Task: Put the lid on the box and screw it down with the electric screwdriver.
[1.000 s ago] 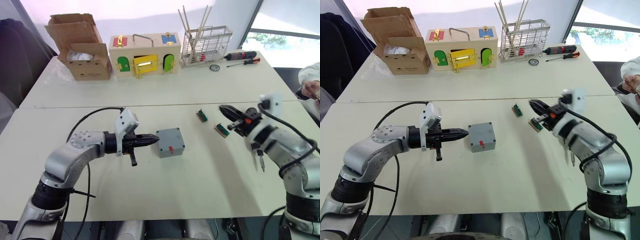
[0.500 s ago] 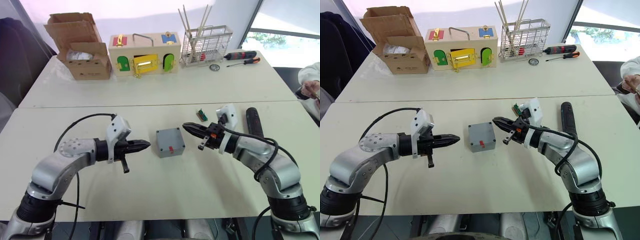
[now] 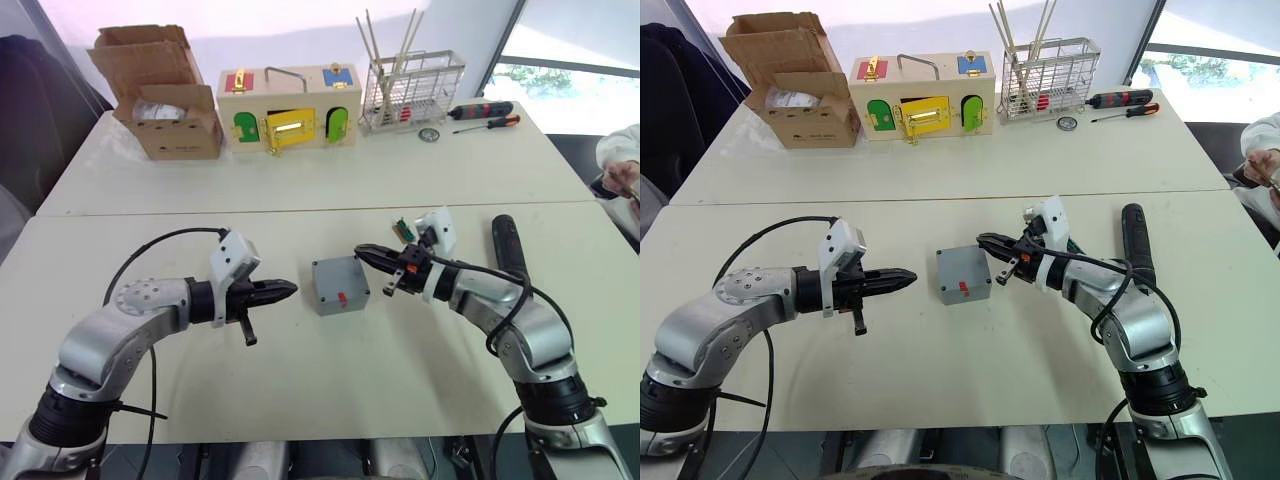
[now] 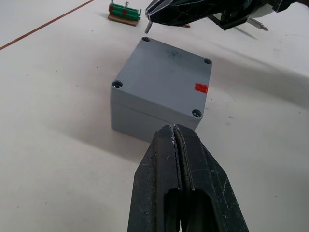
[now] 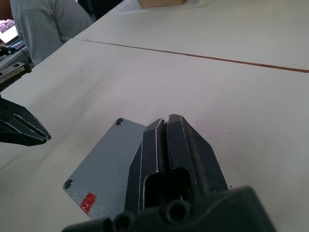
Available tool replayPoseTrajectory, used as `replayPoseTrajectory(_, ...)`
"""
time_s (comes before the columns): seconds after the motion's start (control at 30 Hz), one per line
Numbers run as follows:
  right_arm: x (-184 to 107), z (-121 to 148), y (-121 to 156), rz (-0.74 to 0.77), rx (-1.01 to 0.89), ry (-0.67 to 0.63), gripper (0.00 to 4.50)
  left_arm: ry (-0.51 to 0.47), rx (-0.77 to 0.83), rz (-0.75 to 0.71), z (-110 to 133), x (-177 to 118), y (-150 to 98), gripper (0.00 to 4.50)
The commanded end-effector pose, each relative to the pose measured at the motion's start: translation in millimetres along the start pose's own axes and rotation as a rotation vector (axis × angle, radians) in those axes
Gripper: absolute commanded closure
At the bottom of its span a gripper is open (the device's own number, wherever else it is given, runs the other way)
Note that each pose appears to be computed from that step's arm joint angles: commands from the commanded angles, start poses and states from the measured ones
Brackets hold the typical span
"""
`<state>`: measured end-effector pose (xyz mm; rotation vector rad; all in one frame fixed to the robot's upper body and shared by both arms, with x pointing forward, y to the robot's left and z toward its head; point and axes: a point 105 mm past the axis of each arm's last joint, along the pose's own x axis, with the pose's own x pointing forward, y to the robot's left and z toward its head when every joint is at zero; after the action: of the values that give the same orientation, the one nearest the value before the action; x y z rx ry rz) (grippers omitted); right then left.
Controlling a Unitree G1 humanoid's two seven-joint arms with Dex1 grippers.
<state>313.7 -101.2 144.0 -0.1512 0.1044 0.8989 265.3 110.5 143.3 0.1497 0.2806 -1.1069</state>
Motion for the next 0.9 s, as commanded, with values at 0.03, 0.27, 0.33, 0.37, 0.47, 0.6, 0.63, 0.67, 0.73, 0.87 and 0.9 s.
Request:
replayPoseTrajectory(0.03, 1.4, 8.9, 1.3, 0.02, -0.035, -0.028, 4.44, -0.018, 0.047, -0.009, 8.3, 0.7, -6.1, 4.5)
replayPoseTrajectory(0.27, 0.4, 0.5, 2.8, 0.034, -0.024, 0.0, 4.44, -0.019, 0.048, 0.0, 7.9, 2.0, -4.4, 4.5)
replayPoseTrajectory(0.33, 2.0, -0.7, 0.0, 0.02, -0.016, 0.0, 4.44, -0.021, 0.049, 0.0, 8.5, 4.0, -4.3, 4.5)
replayPoseTrajectory(0.37, 2.5, -1.3, -1.0, 0.014, -0.013, 0.002, 4.44, -0.023, 0.05, -0.001, 8.8, 4.5, -4.6, 4.5)
replayPoseTrajectory(0.47, 3.8, -2.8, -2.4, 0.007, -0.009, 0.007, 4.44, -0.025, 0.051, -0.002, 9.1, 5.1, -5.0, 4.5)
replayPoseTrajectory(0.6, 5.2, -6.9, -1.1, 0.015, -0.025, 0.032, 4.44, -0.026, 0.052, 0.0, 9.1, 5.0, -4.7, 4.5)
replayPoseTrajectory(0.63, 5.4, -7.5, -0.5, 0.018, -0.028, 0.035, 4.44, -0.026, 0.052, 0.001, 9.1, 5.3, -4.7, 4.5)
replayPoseTrajectory(0.67, 5.4, -7.6, -0.7, 0.016, -0.035, 0.036, 4.2, -0.026, 0.053, 0.002, 9.0, 5.4, -4.7, 4.5)
replayPoseTrajectory(0.73, 5.2, -4.8, -3.1, 0.006, -0.047, 0.029, 3.75, -0.033, 0.051, 0.003, 10.0, 5.5, -4.6, 4.5)
replayPoseTrajectory(0.87, 2.8, 4.6, -7.7, -0.012, -0.085, 0.004, 1.64, -0.039, 0.048, 0.002, 10.8, 6.1, -3.8, 4.5)
replayPoseTrajectory(0.9, 1.6, 7.6, -8.6, -0.02, -0.095, -0.007, 1.14, -0.04, 0.049, 0.001, 10.7, 6.5, -3.9, 4.5)
